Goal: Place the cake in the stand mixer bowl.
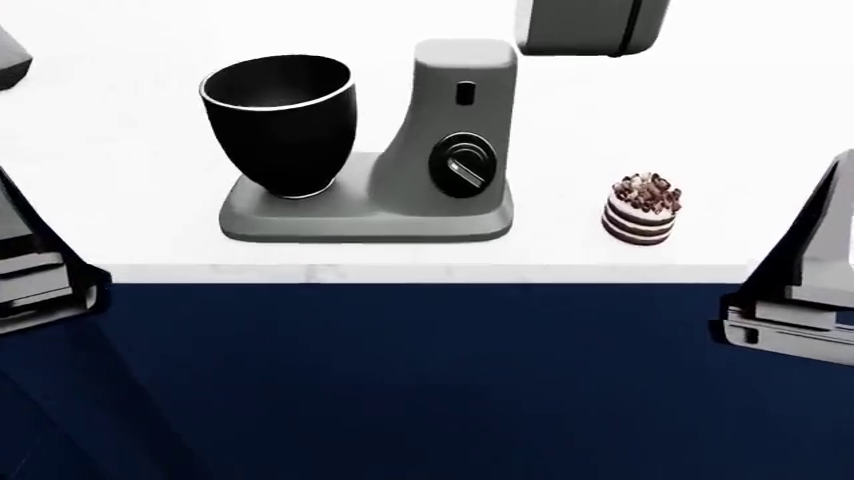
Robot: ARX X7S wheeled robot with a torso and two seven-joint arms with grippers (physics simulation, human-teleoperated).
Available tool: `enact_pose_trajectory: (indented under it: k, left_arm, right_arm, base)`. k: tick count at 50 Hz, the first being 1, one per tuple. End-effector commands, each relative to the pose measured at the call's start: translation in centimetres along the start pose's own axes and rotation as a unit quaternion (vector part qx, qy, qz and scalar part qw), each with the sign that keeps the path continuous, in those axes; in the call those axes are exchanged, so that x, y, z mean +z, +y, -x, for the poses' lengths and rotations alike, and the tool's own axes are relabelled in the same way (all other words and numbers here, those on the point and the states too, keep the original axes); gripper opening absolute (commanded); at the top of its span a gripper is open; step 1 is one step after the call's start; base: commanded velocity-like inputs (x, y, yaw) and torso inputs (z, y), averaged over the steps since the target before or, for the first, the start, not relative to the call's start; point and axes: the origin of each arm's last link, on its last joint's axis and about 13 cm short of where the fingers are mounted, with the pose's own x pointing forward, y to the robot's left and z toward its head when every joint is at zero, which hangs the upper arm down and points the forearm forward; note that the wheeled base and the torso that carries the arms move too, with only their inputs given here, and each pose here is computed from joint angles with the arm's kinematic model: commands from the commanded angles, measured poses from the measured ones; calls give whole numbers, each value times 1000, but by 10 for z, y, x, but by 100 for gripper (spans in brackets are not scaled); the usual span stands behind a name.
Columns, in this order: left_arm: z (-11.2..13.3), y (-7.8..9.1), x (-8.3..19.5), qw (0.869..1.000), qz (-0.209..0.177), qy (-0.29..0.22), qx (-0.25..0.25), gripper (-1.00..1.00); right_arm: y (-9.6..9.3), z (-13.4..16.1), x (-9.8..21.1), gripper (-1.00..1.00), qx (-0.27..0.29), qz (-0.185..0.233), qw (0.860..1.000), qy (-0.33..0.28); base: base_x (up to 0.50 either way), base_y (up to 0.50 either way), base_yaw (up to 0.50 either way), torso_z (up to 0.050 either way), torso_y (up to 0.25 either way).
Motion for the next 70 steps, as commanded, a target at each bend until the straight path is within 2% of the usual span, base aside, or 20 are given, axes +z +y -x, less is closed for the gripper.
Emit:
enact_pose_trajectory:
  k: [1,20,25,32,33,35,38,41,43,44,47,48,51,53,56,59,70]
  left_arm:
    - [2,1,-2,1000,-3,-1,-1,100]
    - [3,2,-2,1000,-3,0,2,100]
    - [3,2,-3,1000,-3,0,2,100]
    - [3,3,-3,1000,-3,0,3,100]
    - [3,3,-3,1000,-3,1,3,100]
    - [3,3,-4,1000,-4,1,2,100]
    - [3,2,-5,1000,-3,2,1,100]
    - [3,1,-4,1000,-2,1,-3,100]
    - [0,2,0,1000,-2,1,-2,100]
    - [2,1,-3,1000,-2,1,-2,100]
    - [3,1,-4,1000,-2,1,-2,100]
    - [3,2,-3,1000,-2,1,-3,100]
    - [-1,2,0,1000,-3,2,-3,100]
    - [4,2,-5,1000,-3,3,-3,100]
    - [3,2,-5,1000,-4,3,-2,100]
    - [2,2,-4,1000,-3,3,-1,100]
    - [3,2,-7,1000,-4,5,-1,100]
  right_arm:
    - [2,4,-2,100,23,0,1000,8]
    - [5,4,-5,100,34,10,999,17]
    - [7,2,-8,100,47,14,998,43]
    - [9,-5,-6,100,77,-11,994,80]
    - [8,-12,-7,100,89,-27,988,125]
    - [8,-20,-8,100,100,-40,980,165]
    - [7,-29,-11,100,115,-33,970,211]
    - [6,-36,-13,100,126,-53,959,248]
    - [5,-39,-15,100,129,-52,955,263]
    - [5,-39,-17,100,140,-39,942,303]
    - [5,-41,-20,100,138,-42,940,310]
    - [4,-44,-26,100,141,-38,922,359]
    - [4,-46,-30,100,140,-40,924,353]
    - [3,-48,-40,100,126,-47,908,396]
    - [3,-48,-44,100,122,-41,901,415]
    - [1,-48,-47,100,106,-41,895,431]
    - [-2,-45,-54,100,105,-37,882,458]
  base:
    - [500,-66,0,0,0]
    - [440,-50,0,0,1]
    - [0,0,0,0,0]
    - [0,0,0,0,0]
    - [0,0,0,0,0]
    - [0,0,0,0,0]
    - [0,0,0,0,0]
    - [0,0,0,0,0]
    - [0,0,0,0,0]
    - [0,0,0,0,0]
    - [0,0,0,0,0]
    - [0,0,0,0,0]
    - [0,0,0,0,0]
    - [0,0,0,0,0]
    - [0,0,0,0,0]
    - [0,0,0,0,0]
    - [0,0,0,0,0]
